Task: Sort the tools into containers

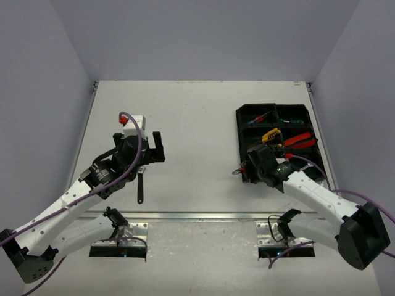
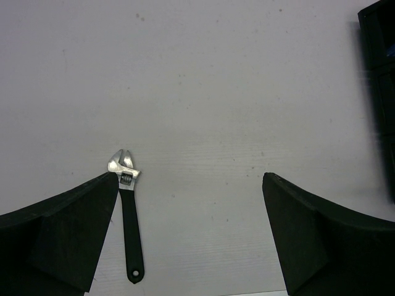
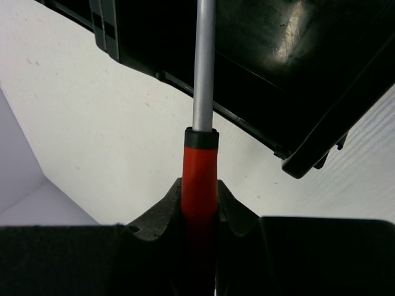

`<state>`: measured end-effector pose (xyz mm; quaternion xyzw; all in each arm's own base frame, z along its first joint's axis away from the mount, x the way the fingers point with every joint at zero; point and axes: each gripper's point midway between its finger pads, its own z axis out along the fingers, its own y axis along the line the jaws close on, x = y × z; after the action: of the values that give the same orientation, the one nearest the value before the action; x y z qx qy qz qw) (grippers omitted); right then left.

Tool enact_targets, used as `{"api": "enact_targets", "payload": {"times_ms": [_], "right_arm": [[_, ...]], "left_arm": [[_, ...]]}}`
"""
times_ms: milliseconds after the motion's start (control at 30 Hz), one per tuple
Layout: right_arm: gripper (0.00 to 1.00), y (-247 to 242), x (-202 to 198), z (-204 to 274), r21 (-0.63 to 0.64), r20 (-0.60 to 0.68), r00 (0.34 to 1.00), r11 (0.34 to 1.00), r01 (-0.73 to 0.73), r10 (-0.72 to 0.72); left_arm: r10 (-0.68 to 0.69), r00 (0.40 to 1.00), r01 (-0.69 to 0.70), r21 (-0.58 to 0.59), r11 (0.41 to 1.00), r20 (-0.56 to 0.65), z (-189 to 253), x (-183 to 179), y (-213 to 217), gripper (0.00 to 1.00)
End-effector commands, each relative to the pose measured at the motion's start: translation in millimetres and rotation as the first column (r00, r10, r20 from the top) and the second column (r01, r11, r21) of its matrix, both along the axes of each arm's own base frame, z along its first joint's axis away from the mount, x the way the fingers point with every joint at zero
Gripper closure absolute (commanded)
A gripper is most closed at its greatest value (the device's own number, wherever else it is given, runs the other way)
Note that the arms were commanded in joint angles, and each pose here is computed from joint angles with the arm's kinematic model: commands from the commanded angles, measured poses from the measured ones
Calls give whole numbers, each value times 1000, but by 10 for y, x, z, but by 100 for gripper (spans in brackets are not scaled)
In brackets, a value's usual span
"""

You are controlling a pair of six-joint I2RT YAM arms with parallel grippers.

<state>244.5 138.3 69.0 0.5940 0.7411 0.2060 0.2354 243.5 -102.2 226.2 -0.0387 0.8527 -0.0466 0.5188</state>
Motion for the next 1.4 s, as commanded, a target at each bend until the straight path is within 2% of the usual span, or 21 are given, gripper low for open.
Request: {"api": "enact_targets", "payload": {"times_ms": [0, 100, 133, 167, 200, 333, 367, 500, 733, 800, 933, 1100, 1200, 1267, 1367], "right_arm": [[99, 38, 273, 325, 32, 114, 992, 998, 57, -61], [90, 12, 243, 234, 12, 85, 994, 998, 66, -66], [79, 15, 241, 208, 13, 86, 994, 998, 62, -63], [61, 30, 251, 188, 21, 98, 994, 998, 54, -55], [50, 48, 248, 172, 31, 104, 993, 998, 46, -49], [16, 103, 272, 219, 42, 129, 992, 999, 12, -18], [5, 120, 281, 264, 30, 134, 991, 1000, -7, 3], [1, 187, 331, 465, 17, 170, 984, 999, -49, 46], [1, 207, 302, 777, 24, 268, 959, 994, -103, 92], [1, 291, 259, 923, 19, 319, 932, 982, -190, 174], [1, 386, 228, 1105, 8, 380, 890, 962, -275, 251], [1, 536, 253, 1573, -148, 530, 729, 893, -424, 434], [1, 612, 238, 1816, -292, 519, 629, 812, -505, 579], [1, 683, 176, 1877, -371, 506, 539, 735, -568, 673], [1, 692, 108, 1915, -425, 503, 475, 685, -592, 722]], "left_arm": [[-11, 999, 12, -37, 999, 41, 90, 27, -36, 0], [-16, 999, 18, -40, 999, 41, 91, 22, -45, 0], [-19, 999, 21, -40, 999, 40, 85, 17, -48, 0], [-19, 999, 21, -41, 999, 40, 81, 18, -48, 0], [-19, 999, 21, -40, 999, 39, 78, 18, -48, 0], [5, 1000, -4, -24, 1000, 19, 13, 30, -21, 0], [39, 999, -39, -5, 999, 6, -35, 45, 29, 0], [142, 989, -141, 33, 989, -38, -160, 126, 205, 0], [286, 949, -285, 24, 958, -134, -397, 334, 553, 0], [353, 920, -353, 32, 935, -170, -488, 341, 666, 0], [371, 885, -380, 23, 925, -281, -752, 354, 650, 0], [425, 811, -449, 38, 893, -402, -1059, 265, 658, 0], [438, 758, -473, 54, 879, -483, -1274, 219, 660, 0], [445, 700, -465, 117, 878, -559, -1487, 178, 676, 0], [494, 623, -479, 203, 854, -607, -1618, 64, 758, 0]]}}
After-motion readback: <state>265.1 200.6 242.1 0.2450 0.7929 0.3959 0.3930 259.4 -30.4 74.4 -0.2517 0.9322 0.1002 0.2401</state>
